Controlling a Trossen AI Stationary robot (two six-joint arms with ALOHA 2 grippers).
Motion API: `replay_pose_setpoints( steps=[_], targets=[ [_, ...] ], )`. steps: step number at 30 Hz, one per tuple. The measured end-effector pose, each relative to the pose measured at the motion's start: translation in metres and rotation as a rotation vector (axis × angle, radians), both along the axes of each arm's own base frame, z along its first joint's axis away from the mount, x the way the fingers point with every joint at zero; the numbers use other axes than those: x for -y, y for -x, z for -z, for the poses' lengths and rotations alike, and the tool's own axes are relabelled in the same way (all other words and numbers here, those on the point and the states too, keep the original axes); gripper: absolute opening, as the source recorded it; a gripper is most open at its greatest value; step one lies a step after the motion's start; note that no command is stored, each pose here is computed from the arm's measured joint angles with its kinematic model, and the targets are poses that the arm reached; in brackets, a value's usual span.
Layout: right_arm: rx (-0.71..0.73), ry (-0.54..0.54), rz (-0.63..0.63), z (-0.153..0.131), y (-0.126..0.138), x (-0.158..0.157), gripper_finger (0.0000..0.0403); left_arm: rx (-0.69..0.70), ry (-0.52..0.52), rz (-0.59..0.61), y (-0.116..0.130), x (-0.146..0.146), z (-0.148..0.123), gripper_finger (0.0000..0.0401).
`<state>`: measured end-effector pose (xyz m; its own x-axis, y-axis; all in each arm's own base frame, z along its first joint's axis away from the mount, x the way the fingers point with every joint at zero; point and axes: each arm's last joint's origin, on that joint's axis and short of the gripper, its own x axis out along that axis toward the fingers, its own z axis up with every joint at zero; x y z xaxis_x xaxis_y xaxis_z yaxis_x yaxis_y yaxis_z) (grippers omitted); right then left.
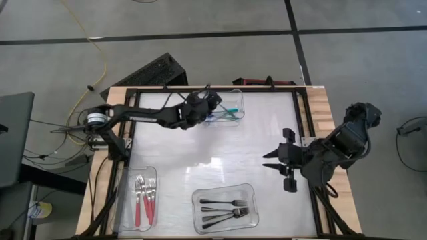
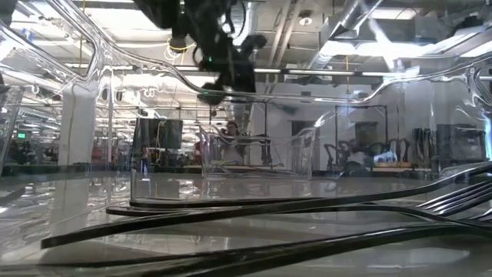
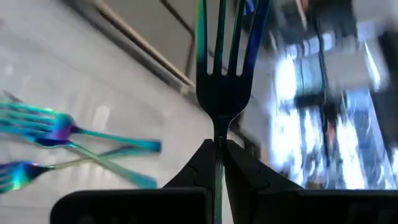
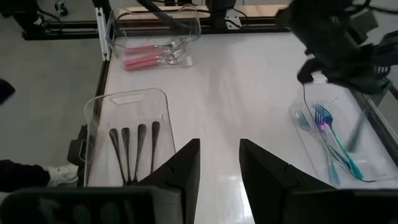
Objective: Sort silverware by color (type)
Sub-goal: Put the blue fork into the top transparent bin
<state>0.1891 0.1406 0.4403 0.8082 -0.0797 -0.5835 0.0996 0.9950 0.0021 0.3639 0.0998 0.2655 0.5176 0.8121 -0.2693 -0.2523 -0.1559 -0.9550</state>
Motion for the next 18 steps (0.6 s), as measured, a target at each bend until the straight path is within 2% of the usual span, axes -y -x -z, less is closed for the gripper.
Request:
replay_pose_setpoints(
  steps=[2, 7, 14, 18],
  targets=[
    [0.0, 0.002, -0.002, 0.0, 0.0, 0.0, 0.0134, 0.099, 0.044, -0.074, -0.004, -0.001, 0.011, 0.0001],
    [-0.019, 0.009, -0.018, 0.001, 0.001, 0.0, 0.0134, 0.237, 0.113, -0.221, -0.01, -0.002, 0.033, 0.0001],
    [-0.085, 0.02, -0.05, 0.005, 0.005, 0.001, 0.0134, 0.285, 0.073, -0.342, -0.011, -0.005, 0.037, 0.0001],
    [-0.11, 0.025, -0.062, 0.007, 0.006, 0.002, 0.0134, 0.271, 0.061, -0.359, -0.01, -0.006, 0.037, 0.0001]
  ],
)
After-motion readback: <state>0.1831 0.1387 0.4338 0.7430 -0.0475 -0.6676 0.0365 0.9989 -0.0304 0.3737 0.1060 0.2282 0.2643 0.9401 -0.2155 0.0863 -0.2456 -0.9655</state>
